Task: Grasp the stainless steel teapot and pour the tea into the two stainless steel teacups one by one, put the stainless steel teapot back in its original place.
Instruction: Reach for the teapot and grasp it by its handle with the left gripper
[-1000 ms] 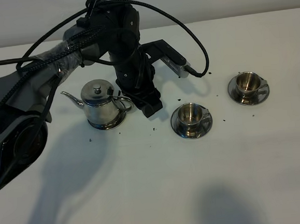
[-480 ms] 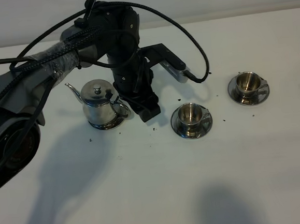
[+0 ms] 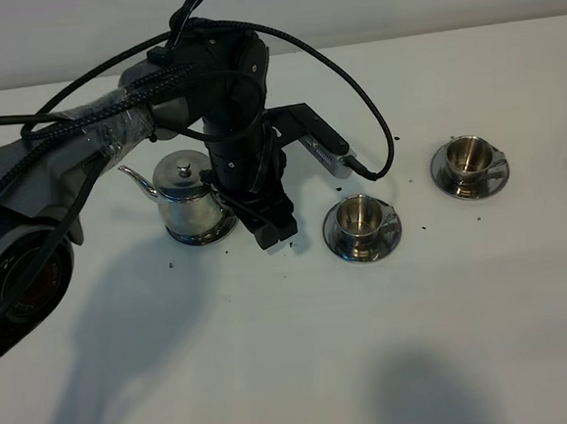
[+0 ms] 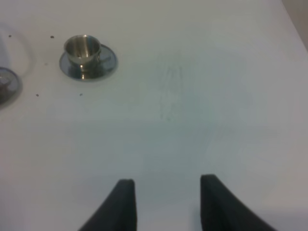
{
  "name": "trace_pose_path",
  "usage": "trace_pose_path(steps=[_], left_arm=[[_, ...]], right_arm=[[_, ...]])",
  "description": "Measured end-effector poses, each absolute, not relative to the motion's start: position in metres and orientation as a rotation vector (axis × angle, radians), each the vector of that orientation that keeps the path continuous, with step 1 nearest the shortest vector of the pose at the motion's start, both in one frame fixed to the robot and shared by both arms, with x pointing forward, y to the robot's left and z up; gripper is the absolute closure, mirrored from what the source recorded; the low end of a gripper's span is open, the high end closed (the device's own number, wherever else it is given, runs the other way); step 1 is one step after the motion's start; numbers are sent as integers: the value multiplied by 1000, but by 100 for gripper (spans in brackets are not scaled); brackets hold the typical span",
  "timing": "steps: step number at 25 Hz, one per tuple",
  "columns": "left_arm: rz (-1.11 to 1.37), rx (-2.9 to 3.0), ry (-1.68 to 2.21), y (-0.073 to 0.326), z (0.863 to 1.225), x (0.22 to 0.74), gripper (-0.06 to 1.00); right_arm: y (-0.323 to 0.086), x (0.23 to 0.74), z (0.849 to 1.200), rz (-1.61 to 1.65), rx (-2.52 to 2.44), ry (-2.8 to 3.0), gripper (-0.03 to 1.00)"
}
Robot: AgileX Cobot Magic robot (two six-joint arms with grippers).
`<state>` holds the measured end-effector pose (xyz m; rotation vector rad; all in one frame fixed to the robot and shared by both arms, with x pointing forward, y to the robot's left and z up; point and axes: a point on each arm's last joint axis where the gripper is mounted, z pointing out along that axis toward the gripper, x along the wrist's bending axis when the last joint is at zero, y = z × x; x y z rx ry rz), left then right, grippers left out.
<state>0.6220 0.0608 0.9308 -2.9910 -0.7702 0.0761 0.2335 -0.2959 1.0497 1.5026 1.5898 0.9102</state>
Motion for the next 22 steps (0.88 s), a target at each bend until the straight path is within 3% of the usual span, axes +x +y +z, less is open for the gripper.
trace_pose_path(steps=[7, 22], left_arm=[[149, -3040, -763, 55, 932, 619, 39], [28, -2990, -805, 58, 931, 629, 39]], right_arm=[[-296, 233, 1050, 910, 1503, 1590, 66], [-296, 233, 1050, 910, 1503, 1590, 66]])
